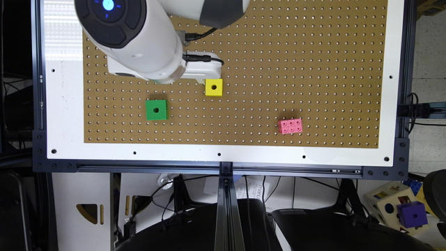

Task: Pick up green block.

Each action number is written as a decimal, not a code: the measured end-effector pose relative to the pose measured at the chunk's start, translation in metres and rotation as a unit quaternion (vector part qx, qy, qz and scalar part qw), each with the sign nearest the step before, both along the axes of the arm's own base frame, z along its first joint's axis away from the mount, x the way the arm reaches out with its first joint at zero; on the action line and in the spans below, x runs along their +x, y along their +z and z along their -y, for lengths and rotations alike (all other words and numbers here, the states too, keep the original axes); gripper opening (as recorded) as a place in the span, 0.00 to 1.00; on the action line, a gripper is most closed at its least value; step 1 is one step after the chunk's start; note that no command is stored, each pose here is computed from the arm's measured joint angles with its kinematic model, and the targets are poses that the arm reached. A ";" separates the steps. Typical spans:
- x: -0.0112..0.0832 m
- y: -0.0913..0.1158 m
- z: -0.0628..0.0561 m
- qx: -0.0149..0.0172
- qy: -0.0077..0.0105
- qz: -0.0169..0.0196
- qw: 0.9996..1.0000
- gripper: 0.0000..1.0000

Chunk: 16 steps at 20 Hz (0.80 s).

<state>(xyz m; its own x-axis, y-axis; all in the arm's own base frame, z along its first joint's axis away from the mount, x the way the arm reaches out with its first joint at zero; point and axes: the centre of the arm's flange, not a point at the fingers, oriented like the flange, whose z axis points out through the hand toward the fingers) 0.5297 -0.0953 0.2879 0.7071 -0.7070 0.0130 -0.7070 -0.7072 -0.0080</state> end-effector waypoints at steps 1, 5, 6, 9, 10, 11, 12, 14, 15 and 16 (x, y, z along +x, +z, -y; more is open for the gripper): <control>-0.0001 0.000 0.000 0.000 0.000 0.000 1.000 1.00; 0.0004 0.004 0.016 -0.004 -0.006 0.004 1.000 1.00; 0.0017 0.006 0.024 -0.006 -0.007 0.007 1.000 1.00; 0.0100 0.007 0.054 -0.009 -0.009 0.014 1.000 1.00; 0.0141 0.005 0.059 -0.009 -0.009 0.014 1.000 1.00; 0.0175 0.003 0.061 -0.009 -0.009 0.014 1.000 1.00; 0.0214 0.001 0.061 -0.009 -0.008 0.014 1.000 1.00; 0.0264 -0.002 0.062 -0.008 -0.007 0.014 1.000 1.00; 0.0274 -0.003 0.062 -0.008 -0.008 0.014 1.000 1.00; 0.0277 -0.003 0.062 -0.009 -0.008 0.014 1.000 1.00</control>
<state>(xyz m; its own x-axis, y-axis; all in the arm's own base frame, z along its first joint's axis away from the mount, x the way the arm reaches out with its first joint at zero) 0.5574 -0.1574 0.2850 0.6955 -0.7171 0.0448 -0.7173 -0.6966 -0.0159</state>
